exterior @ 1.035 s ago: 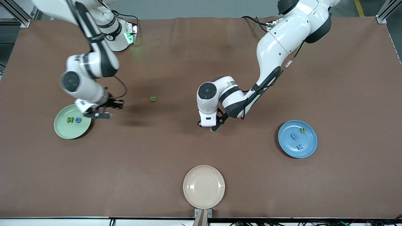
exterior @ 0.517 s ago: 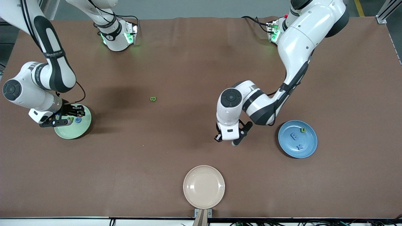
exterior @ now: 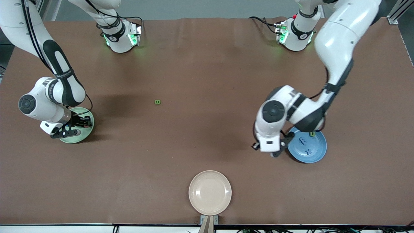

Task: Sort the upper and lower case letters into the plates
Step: 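Drop the Q on the green plate while the left gripper drops the d, then reach the right gripper to the green B while the left arm withdraws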

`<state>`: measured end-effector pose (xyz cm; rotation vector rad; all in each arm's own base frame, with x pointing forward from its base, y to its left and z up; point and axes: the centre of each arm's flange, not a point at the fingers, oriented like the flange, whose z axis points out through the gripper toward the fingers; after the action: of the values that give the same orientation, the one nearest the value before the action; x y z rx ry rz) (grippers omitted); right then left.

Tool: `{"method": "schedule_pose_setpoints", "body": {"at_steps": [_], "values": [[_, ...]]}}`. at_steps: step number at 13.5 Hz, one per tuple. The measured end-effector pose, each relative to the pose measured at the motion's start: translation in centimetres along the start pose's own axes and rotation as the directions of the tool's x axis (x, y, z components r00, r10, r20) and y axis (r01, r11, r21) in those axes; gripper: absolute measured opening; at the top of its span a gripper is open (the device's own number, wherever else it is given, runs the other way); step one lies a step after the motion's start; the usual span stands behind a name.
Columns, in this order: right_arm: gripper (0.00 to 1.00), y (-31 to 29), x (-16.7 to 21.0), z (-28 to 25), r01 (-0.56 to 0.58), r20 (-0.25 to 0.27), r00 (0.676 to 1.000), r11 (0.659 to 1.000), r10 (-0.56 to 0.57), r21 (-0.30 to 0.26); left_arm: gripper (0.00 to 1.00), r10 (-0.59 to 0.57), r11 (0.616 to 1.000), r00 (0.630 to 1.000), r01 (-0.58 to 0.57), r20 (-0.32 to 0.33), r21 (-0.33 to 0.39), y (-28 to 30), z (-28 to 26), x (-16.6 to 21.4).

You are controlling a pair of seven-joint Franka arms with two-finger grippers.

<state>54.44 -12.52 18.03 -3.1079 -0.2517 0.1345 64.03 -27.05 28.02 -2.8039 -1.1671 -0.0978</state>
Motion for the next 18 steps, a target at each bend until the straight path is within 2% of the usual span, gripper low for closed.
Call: {"method": "schedule_pose_setpoints", "body": {"at_steps": [1,2,4,7,10,12,13,16,18], "values": [[0.37,0.0,0.1,-0.1,0.0,-0.002,1.0,1.0,0.0,-0.001,0.28,0.021,1.0,1.0,-0.021,0.013,0.022,-1.7,1.0,2.0],[0.44,0.0,0.2,-0.2,0.001,-0.003,1.0,1.0,-0.001,-0.001,0.28,0.044,0.998,0.999,-0.046,0.028,0.045,-3.4,2.3,3.7],[0.65,-0.1,0.5,-0.9,0.005,0.003,1.0,1.0,-0.005,0.003,0.28,0.074,0.995,0.995,-0.078,0.059,0.069,-6.5,4.9,6.4],[0.97,-1.5,0.8,-6.4,0.008,0.049,0.999,1.0,-0.009,0.03,0.28,0.102,0.988,0.994,-0.106,0.035,0.115,-9.8,8.1,8.2],[1.0,-6.9,0.6,-12.8,-0.027,0.079,0.997,0.999,0.025,0.032,0.28,0.101,0.985,0.994,-0.106,0.043,0.134,-11.4,9.5,8.6],[1.0,-12.3,0.2,-14.2,-0.003,0.086,0.996,1.0,0.001,0.022,0.28,0.102,0.984,0.994,-0.108,0.046,0.143,-11.9,10.0,8.7],[1.0,-15.1,-0.3,-13.7,0.0,0.099,0.995,1.0,-0.002,0.017,0.34,0.102,0.984,0.994,-0.107,0.046,0.143,-12.0,10.0,8.7],[1.0,-24.4,-1.5,-11.6,-0.034,0.124,0.992,0.999,0.036,-0.021,0.66,0.094,0.988,0.995,-0.098,0.033,0.122,-11.6,9.1,9.2],[1.0,-30.8,-2.8,-9.7,-0.055,0.079,0.995,0.998,0.058,-0.04,0.89,0.089,0.993,0.996,-0.089,0.003,0.078,-10.5,6.6,10.2]]}}
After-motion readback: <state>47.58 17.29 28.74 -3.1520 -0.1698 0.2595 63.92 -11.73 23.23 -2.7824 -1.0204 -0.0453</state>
